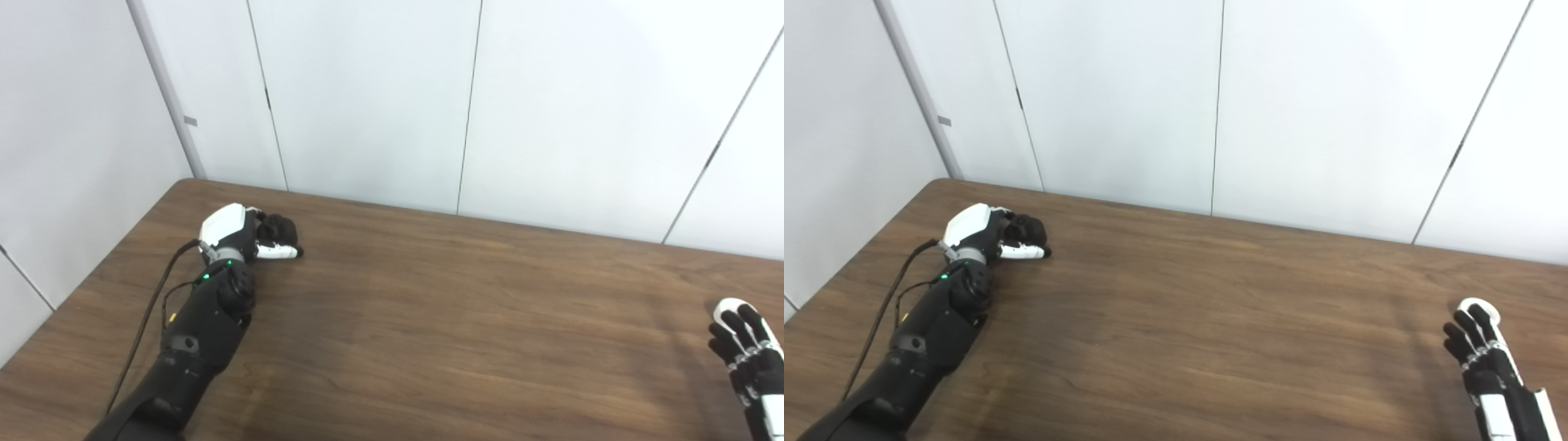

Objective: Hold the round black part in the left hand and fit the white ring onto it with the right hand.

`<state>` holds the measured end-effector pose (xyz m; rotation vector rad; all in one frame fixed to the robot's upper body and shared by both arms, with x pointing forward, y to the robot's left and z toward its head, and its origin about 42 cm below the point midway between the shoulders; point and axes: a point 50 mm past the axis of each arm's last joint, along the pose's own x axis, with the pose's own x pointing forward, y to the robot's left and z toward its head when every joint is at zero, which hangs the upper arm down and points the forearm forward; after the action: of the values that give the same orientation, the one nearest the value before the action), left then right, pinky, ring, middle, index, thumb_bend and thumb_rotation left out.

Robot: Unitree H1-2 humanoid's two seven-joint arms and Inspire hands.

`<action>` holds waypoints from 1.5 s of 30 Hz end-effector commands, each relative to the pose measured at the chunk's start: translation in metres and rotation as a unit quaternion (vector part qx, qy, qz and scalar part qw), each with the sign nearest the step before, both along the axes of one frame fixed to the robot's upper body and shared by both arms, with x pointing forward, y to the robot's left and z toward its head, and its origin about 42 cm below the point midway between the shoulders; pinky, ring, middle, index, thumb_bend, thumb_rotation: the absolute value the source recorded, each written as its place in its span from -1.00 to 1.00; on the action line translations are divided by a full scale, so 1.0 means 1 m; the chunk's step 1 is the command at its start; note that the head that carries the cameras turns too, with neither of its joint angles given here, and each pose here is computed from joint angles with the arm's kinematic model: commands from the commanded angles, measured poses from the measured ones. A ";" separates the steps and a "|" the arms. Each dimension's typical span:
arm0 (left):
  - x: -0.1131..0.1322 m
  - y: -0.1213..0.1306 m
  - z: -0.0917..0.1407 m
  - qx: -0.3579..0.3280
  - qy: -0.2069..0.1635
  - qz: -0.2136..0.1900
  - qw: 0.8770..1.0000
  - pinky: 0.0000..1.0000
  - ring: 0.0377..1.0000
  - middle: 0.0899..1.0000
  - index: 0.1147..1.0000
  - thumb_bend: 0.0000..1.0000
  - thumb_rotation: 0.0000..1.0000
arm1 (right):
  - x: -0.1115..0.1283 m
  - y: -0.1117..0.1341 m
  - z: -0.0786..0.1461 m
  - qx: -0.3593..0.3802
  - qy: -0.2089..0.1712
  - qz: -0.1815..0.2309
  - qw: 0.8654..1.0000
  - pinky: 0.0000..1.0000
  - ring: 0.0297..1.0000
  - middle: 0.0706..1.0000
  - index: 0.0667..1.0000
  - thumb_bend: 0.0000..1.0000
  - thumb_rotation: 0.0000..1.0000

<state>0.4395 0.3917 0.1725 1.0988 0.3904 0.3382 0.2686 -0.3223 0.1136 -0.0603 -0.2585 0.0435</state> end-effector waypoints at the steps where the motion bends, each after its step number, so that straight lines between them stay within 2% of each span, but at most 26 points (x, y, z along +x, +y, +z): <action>1: 0.015 0.012 0.038 0.032 -0.037 0.008 0.999 1.00 0.99 0.87 0.58 0.90 -0.25 | -0.040 0.019 -0.061 0.050 0.102 -0.016 0.993 0.86 0.83 0.87 0.89 0.23 0.70; 8: 0.020 0.013 0.041 0.036 -0.035 0.011 0.999 1.00 0.96 0.83 0.53 0.89 -0.27 | -0.040 0.019 -0.061 0.053 0.100 -0.016 0.993 0.85 0.82 0.87 0.89 0.22 0.67; 15: 0.021 0.015 0.043 0.030 -0.042 0.017 0.999 1.00 0.94 0.79 0.45 0.83 -0.40 | -0.041 0.019 -0.061 0.052 0.102 -0.016 0.993 0.85 0.82 0.87 0.90 0.24 0.68; 25: 0.019 0.016 0.043 0.026 -0.043 0.014 0.999 1.00 0.93 0.75 0.39 0.80 -0.47 | -0.042 0.019 -0.061 0.054 0.106 -0.020 0.993 0.84 0.82 0.86 0.88 0.25 0.65; 32: 0.019 0.015 0.044 0.016 -0.055 0.005 0.998 1.00 0.88 0.67 0.20 0.69 -0.58 | -0.042 0.018 -0.061 0.052 0.103 -0.019 0.993 0.83 0.81 0.86 0.88 0.25 0.67; 33: 0.019 0.015 0.044 0.012 -0.058 0.005 0.998 1.00 0.87 0.65 0.14 0.67 -0.66 | -0.042 0.017 -0.061 0.054 0.103 -0.018 0.993 0.84 0.82 0.86 0.88 0.24 0.67; 34: 0.019 0.014 0.043 0.008 -0.061 0.005 0.998 1.00 0.87 0.63 0.00 0.37 -0.76 | -0.042 0.017 -0.062 0.055 0.102 -0.017 0.993 0.84 0.82 0.86 0.89 0.25 0.66; 35: 0.019 0.014 0.043 0.006 -0.062 0.005 0.998 1.00 0.87 0.62 -0.09 0.18 -0.82 | -0.042 0.017 -0.061 0.055 0.102 -0.017 0.993 0.84 0.82 0.86 0.89 0.25 0.66; 36: 0.019 0.013 0.043 0.006 -0.063 0.003 0.998 1.00 0.87 0.61 -0.12 0.12 -0.85 | -0.042 0.017 -0.061 0.053 0.102 -0.018 0.993 0.85 0.82 0.86 0.89 0.25 0.66; 45: 0.019 0.010 0.043 0.019 -0.073 -0.012 0.997 1.00 0.74 0.45 -0.17 0.04 -0.91 | -0.041 0.017 -0.061 0.050 0.101 -0.017 0.993 0.86 0.83 0.87 0.91 0.25 0.69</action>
<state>0.4487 0.3948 0.1803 1.0700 0.3487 0.3368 0.2676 -0.3227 0.1138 -0.0617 -0.2585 0.0416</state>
